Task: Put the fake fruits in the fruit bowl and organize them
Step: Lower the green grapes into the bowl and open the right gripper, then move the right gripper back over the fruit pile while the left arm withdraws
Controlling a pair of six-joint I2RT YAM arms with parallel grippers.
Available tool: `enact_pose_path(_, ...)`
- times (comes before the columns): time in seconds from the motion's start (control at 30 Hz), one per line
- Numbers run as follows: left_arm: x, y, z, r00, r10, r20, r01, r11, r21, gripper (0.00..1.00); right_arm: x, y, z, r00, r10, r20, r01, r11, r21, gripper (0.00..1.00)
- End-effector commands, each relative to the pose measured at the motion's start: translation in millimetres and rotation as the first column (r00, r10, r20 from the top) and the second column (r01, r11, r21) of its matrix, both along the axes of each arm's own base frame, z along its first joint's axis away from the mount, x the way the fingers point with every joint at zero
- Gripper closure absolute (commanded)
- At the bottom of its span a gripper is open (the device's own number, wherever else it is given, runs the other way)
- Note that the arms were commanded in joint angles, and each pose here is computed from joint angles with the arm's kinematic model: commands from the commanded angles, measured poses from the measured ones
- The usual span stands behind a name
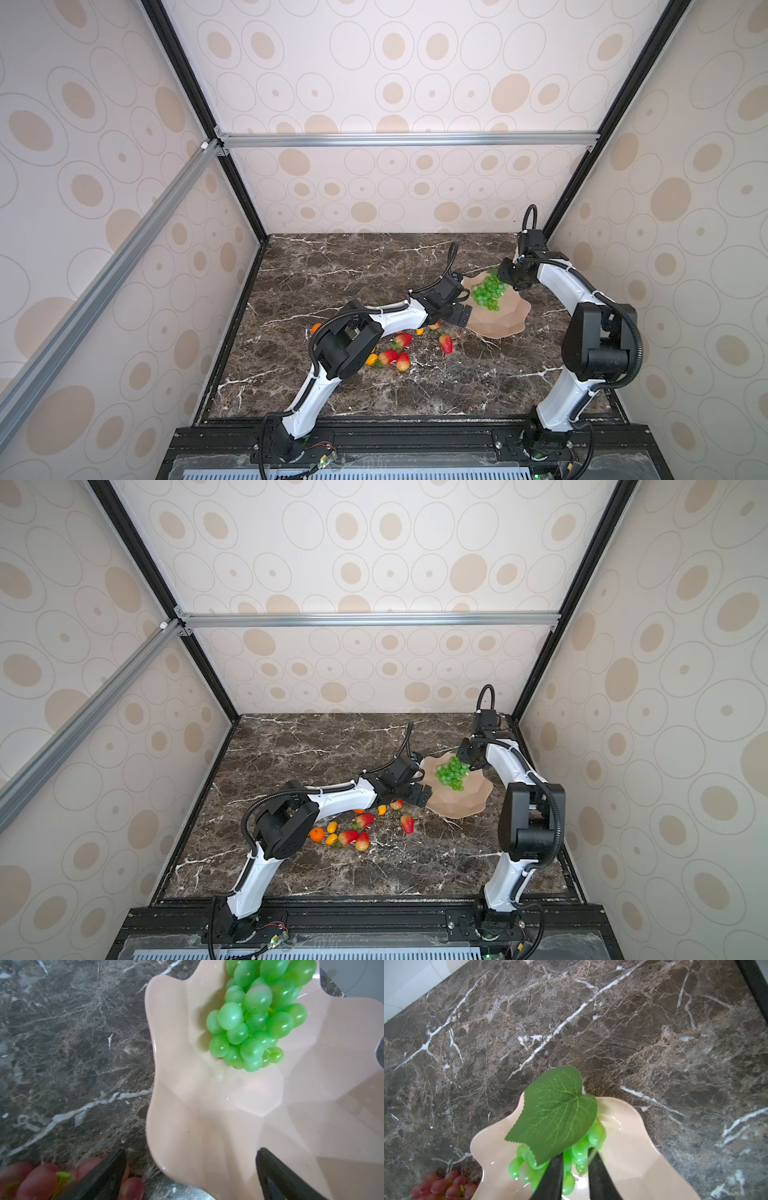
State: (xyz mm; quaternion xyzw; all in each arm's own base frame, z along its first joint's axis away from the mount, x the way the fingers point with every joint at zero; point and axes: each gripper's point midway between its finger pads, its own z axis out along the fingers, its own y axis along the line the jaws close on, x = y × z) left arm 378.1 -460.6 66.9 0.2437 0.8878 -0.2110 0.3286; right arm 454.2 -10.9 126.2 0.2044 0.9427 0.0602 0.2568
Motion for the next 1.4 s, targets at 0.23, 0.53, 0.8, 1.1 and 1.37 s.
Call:
enact_pose_path(0.23,1.7,-18.0,36.7,0.999,-0.037,0.038,0.038,0.998,-0.041,0.02,-8.0,-6.3,32.5,0.999,-0.017,0.051,0.019,1.0,-0.02,0.63)
enact_pose_path(0.53,5.2,-6.3,74.9,0.994,0.003,0.112,0.004,0.998,-0.062,0.02,-31.8,-2.1,61.6,0.989,-0.029,0.142,0.028,1.0,0.005,0.59)
enact_pose_path(0.8,-11.6,40.3,130.9,0.973,0.086,0.213,-0.057,0.989,-0.138,0.02,-65.2,31.0,78.7,0.976,0.02,0.218,-0.033,0.998,0.059,0.6)
enact_pose_path(1.1,-36.9,126.9,145.6,0.952,0.22,0.212,-0.18,0.965,-0.191,0.02,-91.0,112.5,68.7,0.949,0.232,0.214,-0.246,0.968,0.042,0.61)
enact_pose_path(1.37,-53.0,203.7,147.6,0.92,0.352,0.175,-0.299,0.916,-0.269,0.02,-93.1,190.0,54.8,0.874,0.455,0.167,-0.457,0.889,-0.033,0.62)
